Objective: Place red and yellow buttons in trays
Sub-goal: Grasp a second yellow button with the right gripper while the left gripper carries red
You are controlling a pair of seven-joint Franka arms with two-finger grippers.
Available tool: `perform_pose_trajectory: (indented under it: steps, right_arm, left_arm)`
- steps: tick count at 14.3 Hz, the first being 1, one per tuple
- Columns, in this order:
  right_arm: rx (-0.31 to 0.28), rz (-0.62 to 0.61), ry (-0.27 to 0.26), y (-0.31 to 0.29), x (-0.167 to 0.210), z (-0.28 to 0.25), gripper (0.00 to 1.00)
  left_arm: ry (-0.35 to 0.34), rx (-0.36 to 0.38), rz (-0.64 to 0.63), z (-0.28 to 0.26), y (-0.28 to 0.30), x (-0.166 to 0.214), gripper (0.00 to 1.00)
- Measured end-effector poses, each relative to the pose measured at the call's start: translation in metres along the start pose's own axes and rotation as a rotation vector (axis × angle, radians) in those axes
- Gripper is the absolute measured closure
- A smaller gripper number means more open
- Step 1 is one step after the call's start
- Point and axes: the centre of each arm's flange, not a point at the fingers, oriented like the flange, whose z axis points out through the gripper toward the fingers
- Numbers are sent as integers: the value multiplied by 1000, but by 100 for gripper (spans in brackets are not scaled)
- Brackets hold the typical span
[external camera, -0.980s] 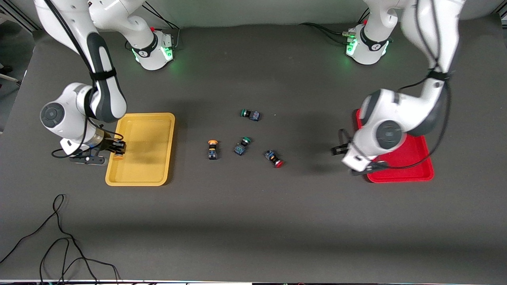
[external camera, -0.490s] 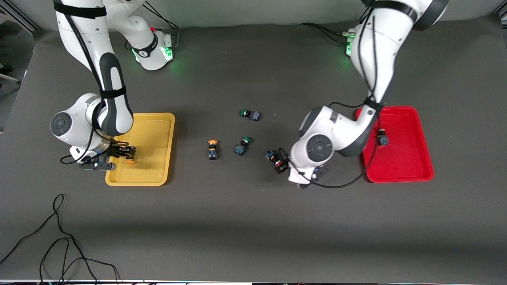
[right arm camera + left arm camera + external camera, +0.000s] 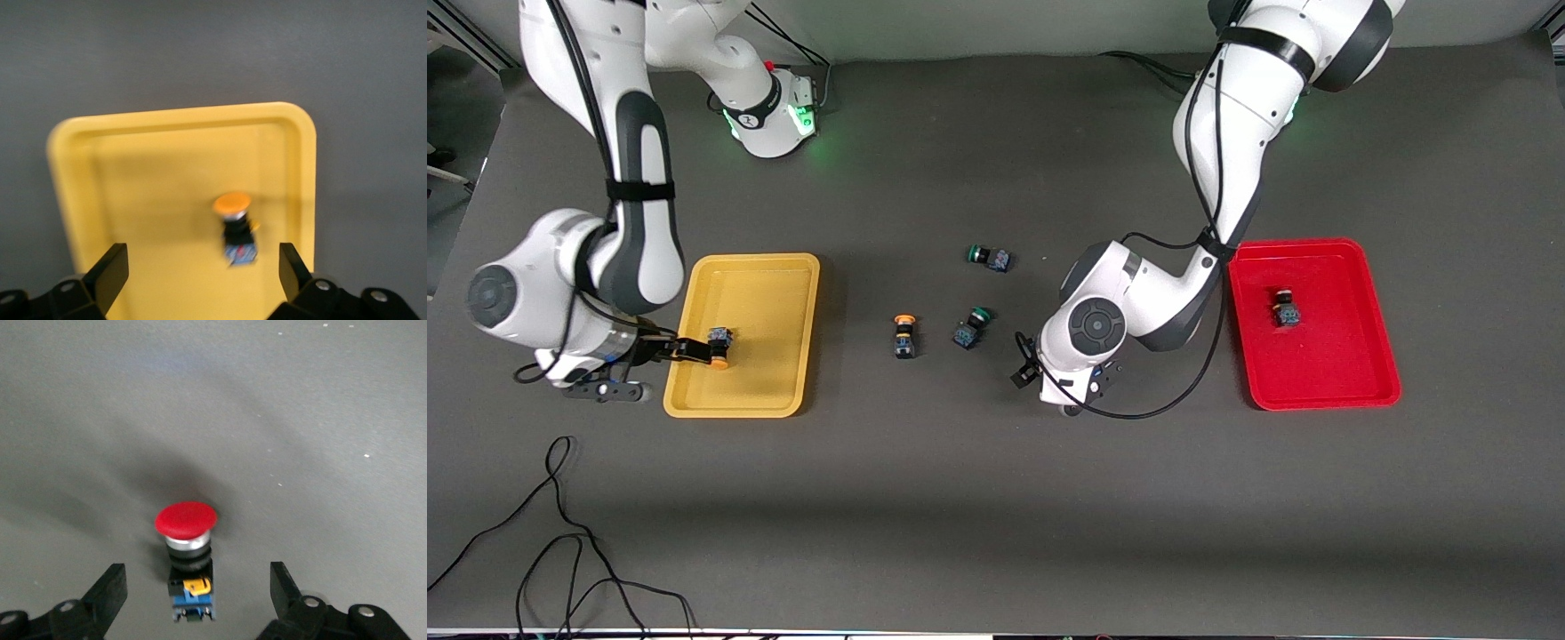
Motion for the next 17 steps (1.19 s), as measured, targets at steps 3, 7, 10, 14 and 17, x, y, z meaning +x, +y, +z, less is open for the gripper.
perform_pose_trajectory:
  steps: [3,7,10,14,17]
  right_arm:
    - [14,47,-11,-54,-2,-40,0]
    - [-14,135,1,-173,-33,-39,0]
    - [-18,169,34,-249,-61,-37,0]
    - [9,170,78,-321,-84,4,0]
    - [-22,156,149,-339,-85,59,0]
  left_arm:
    - [28,7,12,20,-9,3,19]
    - [41,-10,13,31,-15,3,48]
    - [39,1,9,24,-16,5,67]
    - [-7,128,75,-32,-38,34,67]
    - [-35,206,185,-70,-94,90,67]
